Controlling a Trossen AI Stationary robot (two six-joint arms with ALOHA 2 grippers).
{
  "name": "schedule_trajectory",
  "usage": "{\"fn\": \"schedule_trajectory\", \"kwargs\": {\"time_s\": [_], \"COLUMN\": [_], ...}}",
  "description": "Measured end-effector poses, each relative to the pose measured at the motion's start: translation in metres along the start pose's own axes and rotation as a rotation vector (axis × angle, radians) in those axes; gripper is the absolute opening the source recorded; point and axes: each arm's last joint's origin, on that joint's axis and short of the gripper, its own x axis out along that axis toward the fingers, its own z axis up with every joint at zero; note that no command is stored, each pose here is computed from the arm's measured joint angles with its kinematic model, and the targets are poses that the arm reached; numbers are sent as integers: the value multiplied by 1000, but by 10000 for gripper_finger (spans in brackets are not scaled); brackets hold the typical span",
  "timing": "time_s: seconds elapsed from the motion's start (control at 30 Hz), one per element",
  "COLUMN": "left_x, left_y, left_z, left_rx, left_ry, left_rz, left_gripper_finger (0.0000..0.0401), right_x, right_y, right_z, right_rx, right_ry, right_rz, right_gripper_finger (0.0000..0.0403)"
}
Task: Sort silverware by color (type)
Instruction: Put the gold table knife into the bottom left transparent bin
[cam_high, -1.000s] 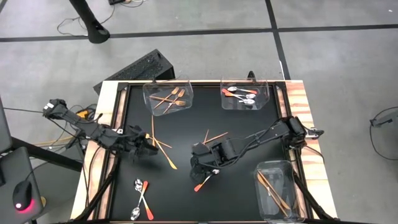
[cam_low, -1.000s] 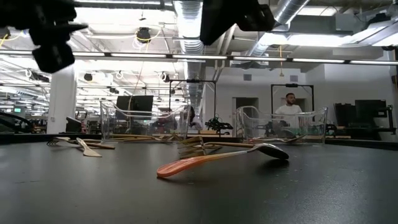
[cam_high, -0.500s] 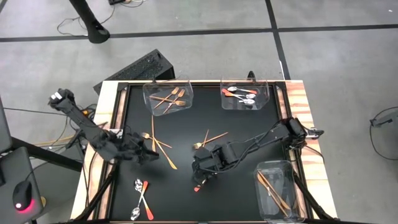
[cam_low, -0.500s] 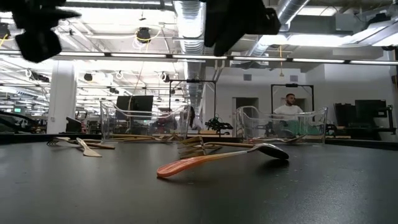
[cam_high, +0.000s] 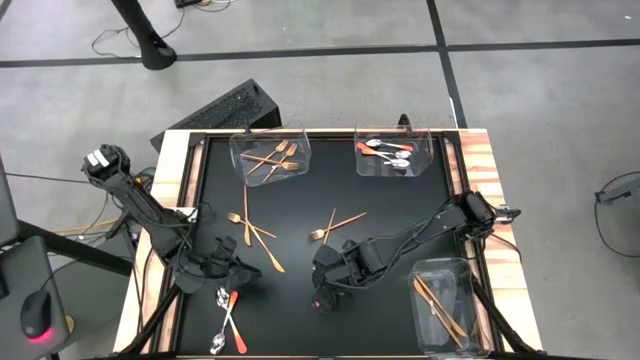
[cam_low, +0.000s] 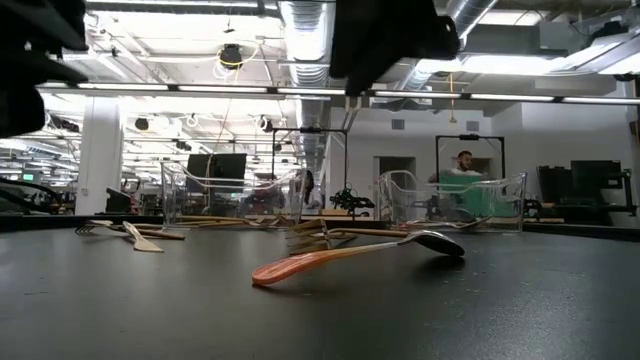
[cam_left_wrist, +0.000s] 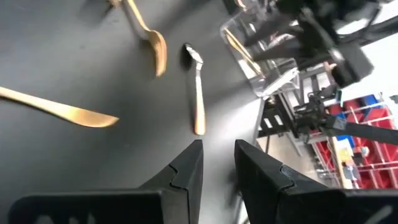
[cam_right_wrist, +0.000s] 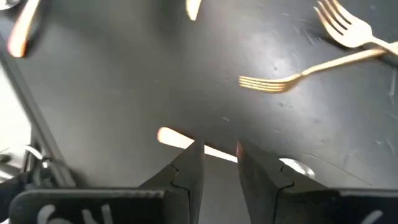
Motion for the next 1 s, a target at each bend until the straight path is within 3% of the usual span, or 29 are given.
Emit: {"fn": "schedule_trajectory", "kwargs": {"time_s": [0.23,0.4,0.6,0.8,1.0], "left_x": [2,-4,-25,-36,-41], "left_y": [-27,-43,-64,-43,-27], "left_z": [3,12,32,41,56], "left_rx": [42,116,218,371,308], "left_ry": [-48,-71,-43,86,83], "left_rz": [-10,74,252,511,714], "left_gripper_finger": [80,80,80,80,80], "right_x": [4,11,16,13,23], "right_y": [-22,-37,-38,-52,-55], "right_z": [7,42,90,116,130], "right_rx": [3,46,13,-51,-158], "right_ry": [84,43,-245,-420,-520], "right_rz": [-106,-4,231,195,182], "right_gripper_finger": [118,118,118,118,120]}}
